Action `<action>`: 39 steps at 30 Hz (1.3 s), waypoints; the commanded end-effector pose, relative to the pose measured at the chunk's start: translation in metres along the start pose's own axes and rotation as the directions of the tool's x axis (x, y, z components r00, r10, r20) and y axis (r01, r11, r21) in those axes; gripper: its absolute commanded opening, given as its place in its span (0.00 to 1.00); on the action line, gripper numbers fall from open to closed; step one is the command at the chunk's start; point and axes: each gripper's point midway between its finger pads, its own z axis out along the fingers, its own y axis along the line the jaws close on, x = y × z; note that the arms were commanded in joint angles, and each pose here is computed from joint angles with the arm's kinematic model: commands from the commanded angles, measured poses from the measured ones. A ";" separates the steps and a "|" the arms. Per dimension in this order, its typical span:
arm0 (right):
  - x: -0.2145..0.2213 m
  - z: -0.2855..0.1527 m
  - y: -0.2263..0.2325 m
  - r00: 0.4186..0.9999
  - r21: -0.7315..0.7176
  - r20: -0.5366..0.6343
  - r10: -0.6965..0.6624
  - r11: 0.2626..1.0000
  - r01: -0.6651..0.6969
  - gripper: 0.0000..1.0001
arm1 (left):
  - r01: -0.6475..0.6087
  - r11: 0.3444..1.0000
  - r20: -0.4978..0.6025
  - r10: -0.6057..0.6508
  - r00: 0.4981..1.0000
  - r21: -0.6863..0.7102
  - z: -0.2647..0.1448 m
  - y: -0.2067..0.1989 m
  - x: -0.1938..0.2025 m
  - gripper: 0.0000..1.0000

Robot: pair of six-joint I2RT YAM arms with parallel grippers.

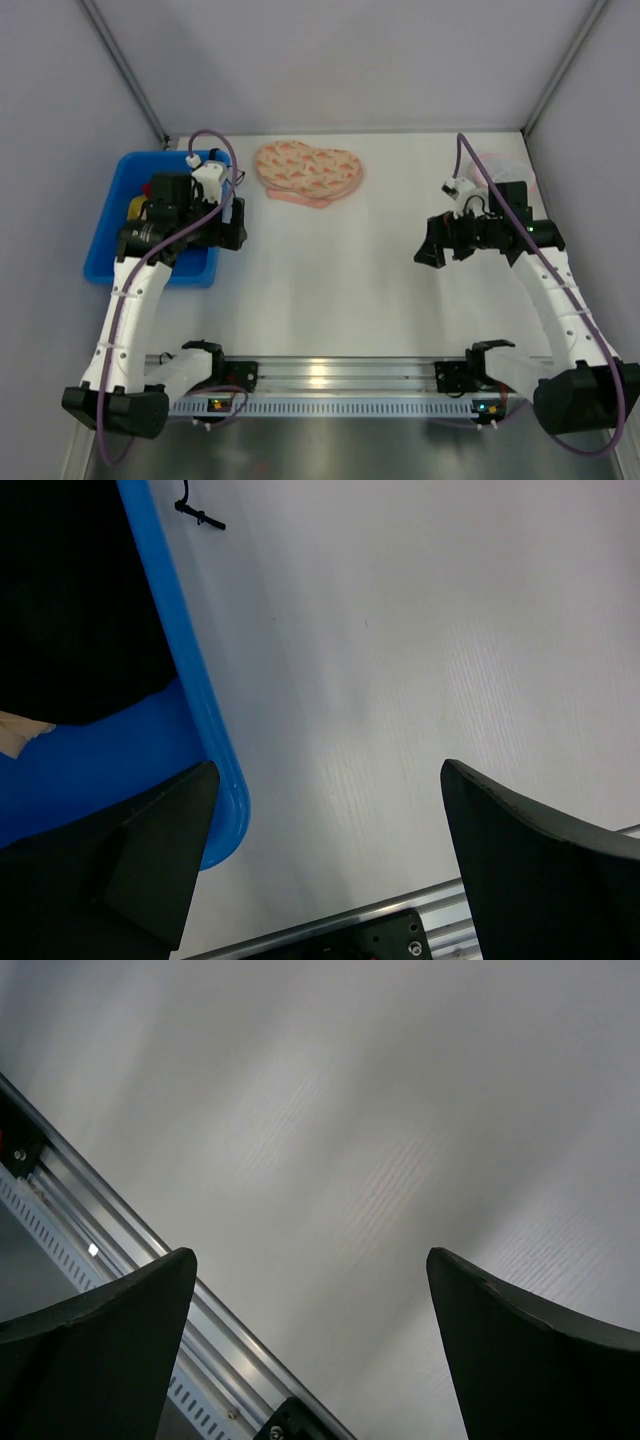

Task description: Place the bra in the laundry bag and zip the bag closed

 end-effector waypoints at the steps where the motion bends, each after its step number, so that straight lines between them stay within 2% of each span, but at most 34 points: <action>1: -0.017 0.004 -0.002 0.996 0.010 0.015 -0.085 0.996 0.085 0.99 | 0.008 1.000 0.062 -0.009 0.998 0.023 -0.006 -0.003 -0.024 0.98; 6: -0.046 0.022 -0.001 0.987 -0.008 -0.002 -0.161 0.987 0.161 1.00 | -0.012 0.978 0.044 0.003 0.999 0.210 -0.008 -0.033 -0.040 0.98; 9: -0.069 0.041 0.000 0.976 -0.026 -0.014 -0.216 0.976 0.216 0.99 | 0.007 0.977 0.048 -0.018 0.999 0.214 -0.005 -0.031 -0.054 0.98; 10: -0.088 0.045 0.002 0.969 -0.023 0.021 -0.248 0.968 0.248 0.99 | 0.011 0.977 0.048 -0.022 0.999 0.213 -0.004 -0.031 -0.059 0.99; 12: -0.094 0.072 0.000 0.967 -0.049 -0.008 -0.254 0.966 0.254 0.99 | 0.025 0.974 0.035 -0.034 0.999 0.226 0.003 -0.031 -0.064 0.99; 13: -0.114 0.080 0.001 0.958 -0.042 0.031 -0.283 0.958 0.285 0.99 | 0.024 0.974 0.046 -0.035 0.998 0.227 0.001 -0.031 -0.071 0.99; 14: -0.113 0.101 -0.006 0.962 -0.053 -0.002 -0.274 0.960 0.273 0.99 | 0.030 0.974 0.047 -0.041 0.998 0.225 0.002 -0.030 -0.073 0.99; 16: -0.126 0.122 -0.004 0.957 -0.065 0.009 -0.290 0.955 0.290 0.99 | 0.036 0.977 0.043 -0.046 0.998 0.210 0.006 -0.027 -0.077 0.99; 19: -0.166 0.149 -0.001 0.946 -0.081 0.090 -0.312 0.944 0.319 0.99 | 0.045 0.980 0.030 -0.052 0.998 0.194 0.010 -0.023 -0.075 0.98; 24: -0.194 0.207 0.000 0.931 -0.114 0.135 -0.338 0.928 0.354 0.98 | 0.067 0.981 -0.010 -0.066 0.998 0.184 0.017 -0.019 -0.060 0.98; 26: -0.202 0.229 -0.003 0.937 -0.120 0.149 -0.315 0.935 0.333 0.97 | 0.064 0.983 -0.014 -0.063 0.998 0.171 0.018 -0.016 -0.057 0.99; 27: -0.220 0.234 -0.003 0.927 -0.102 0.201 -0.317 0.934 0.342 0.97 | 0.061 0.983 -0.019 -0.059 0.998 0.170 0.019 -0.016 -0.054 0.99; 28: -0.214 0.252 -0.010 0.938 -0.109 0.189 -0.290 0.943 0.313 0.95 | 0.060 0.984 -0.022 -0.058 0.998 0.168 0.019 -0.015 -0.052 0.99; 31: -0.236 0.270 -0.012 0.948 -0.114 0.245 -0.204 0.965 0.237 0.94 | 0.061 0.986 -0.030 -0.057 0.998 0.153 0.020 -0.013 -0.048 0.98; 32: -0.227 0.286 -0.018 0.964 -0.129 0.222 -0.148 0.975 0.179 0.93 | 0.066 0.987 -0.034 -0.062 0.998 0.146 0.020 -0.012 -0.047 0.99; 35: -0.213 0.308 -0.027 0.973 -0.103 0.191 -0.130 0.983 0.152 0.94 | 0.067 0.992 -0.038 -0.063 0.997 0.107 0.021 -0.005 -0.044 0.99; 39: -0.179 0.326 -0.028 0.994 -0.129 0.103 -0.041 0.990 0.054 0.91 | 0.068 0.994 -0.035 -0.065 0.997 0.087 0.021 -0.001 -0.045 0.99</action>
